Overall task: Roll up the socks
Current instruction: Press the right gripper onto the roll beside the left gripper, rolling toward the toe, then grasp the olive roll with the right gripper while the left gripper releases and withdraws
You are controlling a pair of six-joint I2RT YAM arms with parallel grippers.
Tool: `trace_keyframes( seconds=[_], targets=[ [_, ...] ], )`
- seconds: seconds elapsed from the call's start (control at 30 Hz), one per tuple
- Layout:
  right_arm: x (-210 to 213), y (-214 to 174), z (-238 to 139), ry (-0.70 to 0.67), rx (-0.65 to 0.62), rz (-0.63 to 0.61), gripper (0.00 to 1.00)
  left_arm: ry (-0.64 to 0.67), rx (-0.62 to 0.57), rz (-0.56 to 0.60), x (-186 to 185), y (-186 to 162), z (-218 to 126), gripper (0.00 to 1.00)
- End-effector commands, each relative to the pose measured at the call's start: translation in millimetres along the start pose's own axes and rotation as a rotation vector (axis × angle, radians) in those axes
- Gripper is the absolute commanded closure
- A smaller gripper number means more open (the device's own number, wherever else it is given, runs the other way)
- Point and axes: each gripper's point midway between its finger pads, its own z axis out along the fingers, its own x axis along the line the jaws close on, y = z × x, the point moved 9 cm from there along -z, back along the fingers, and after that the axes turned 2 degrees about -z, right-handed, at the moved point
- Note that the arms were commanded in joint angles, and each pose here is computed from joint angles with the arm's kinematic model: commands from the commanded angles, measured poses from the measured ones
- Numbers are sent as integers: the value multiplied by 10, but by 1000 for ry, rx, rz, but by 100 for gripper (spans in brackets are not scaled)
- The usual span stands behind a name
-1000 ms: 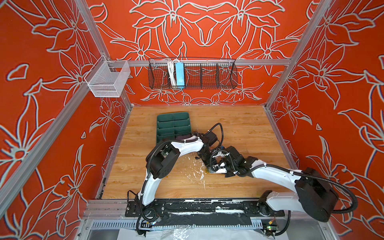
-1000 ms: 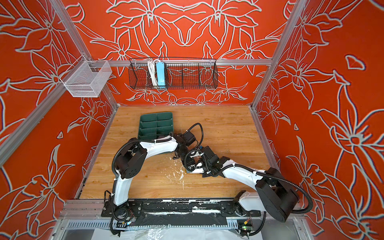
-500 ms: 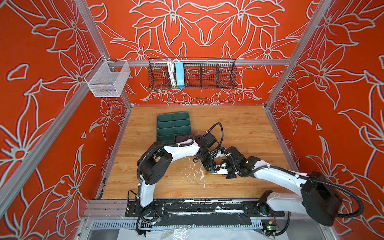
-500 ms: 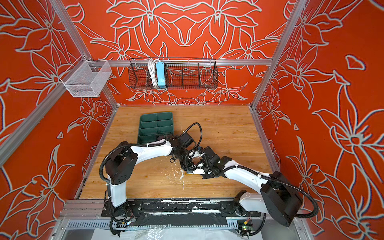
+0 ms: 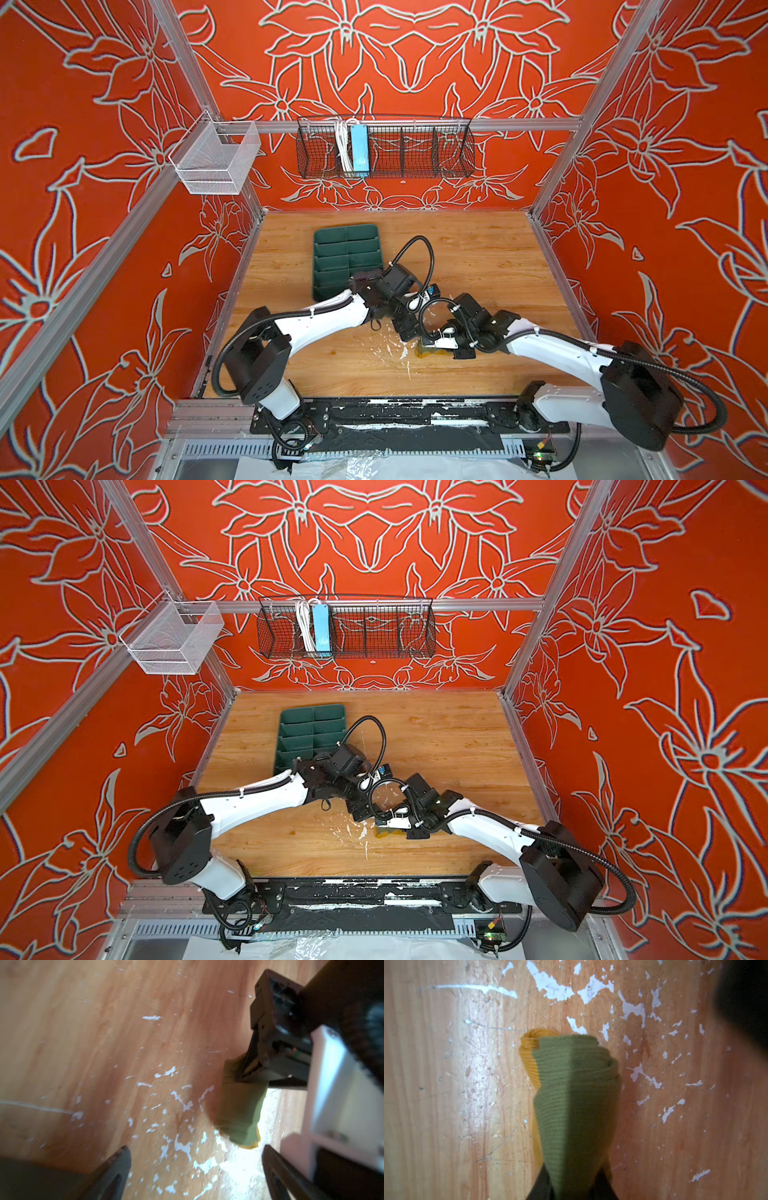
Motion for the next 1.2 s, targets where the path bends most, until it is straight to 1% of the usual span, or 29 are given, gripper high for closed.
trace_keyframes(
  seconds=[0.0, 0.07, 0.1, 0.17, 0.2, 0.3, 0.33, 0.4, 0.47, 0.57, 0.63, 0.67, 0.7, 0.77, 0.83, 0.9, 0.97, 1.03, 1.1, 1.17],
  targets=[
    [53, -48, -4, 103, 52, 87, 100, 234, -153, 14, 55, 78, -454, 3],
    [66, -23, 7, 161, 54, 128, 100, 406, -247, 6, 111, 65, -801, 3],
    [65, -9, 23, 192, 59, 149, 100, 460, -302, 14, 128, 44, -981, 3],
    [54, 17, 54, 251, 71, 188, 100, 497, -378, 42, 115, -1, -1285, 3],
    [40, 35, 73, 286, 79, 220, 100, 493, -425, 62, 84, -24, -1465, 3],
    [-9, 81, 111, 383, 83, 290, 100, 385, -496, 160, -74, -45, -1815, 3],
    [-30, 97, 121, 412, 82, 323, 100, 335, -507, 216, -150, -45, -1891, 2],
    [-98, 143, 144, 475, 78, 374, 100, 201, -519, 320, -312, -33, -2009, 1],
    [-195, 185, 174, 501, 77, 419, 100, 109, -523, 366, -384, 11, -2041, 4],
    [-355, 260, 221, 534, 35, 496, 100, -24, -498, 408, -441, 65, -1894, 15],
    [-444, 326, 245, 552, -1, 532, 100, -56, -451, 422, -472, 76, -1705, 20],
    [-478, 358, 257, 566, -16, 542, 100, -58, -420, 440, -504, 62, -1579, 21],
    [-517, 395, 263, 573, -30, 551, 100, -47, -392, 460, -540, 35, -1452, 22],
    [-560, 430, 285, 579, -38, 565, 100, -37, -313, 461, -589, -51, -1070, 24],
    [-584, 447, 295, 591, -47, 568, 100, -27, -265, 435, -643, -158, -775, 27],
    [-594, 453, 302, 592, -42, 577, 100, 0, -214, 380, -659, -271, -497, 30],
    [-580, 447, 293, 595, -40, 579, 100, 54, -159, 310, -614, -312, -306, 30],
    [-559, 445, 281, 594, -49, 576, 100, 70, -99, 293, -581, -340, -163, 31],
    [-537, 427, 283, 587, -58, 572, 100, 121, -69, 265, -520, -330, -45, 31],
    [-523, 423, 291, 592, -60, 570, 100, 141, -57, 249, -492, -310, 52, 31]
  ],
)
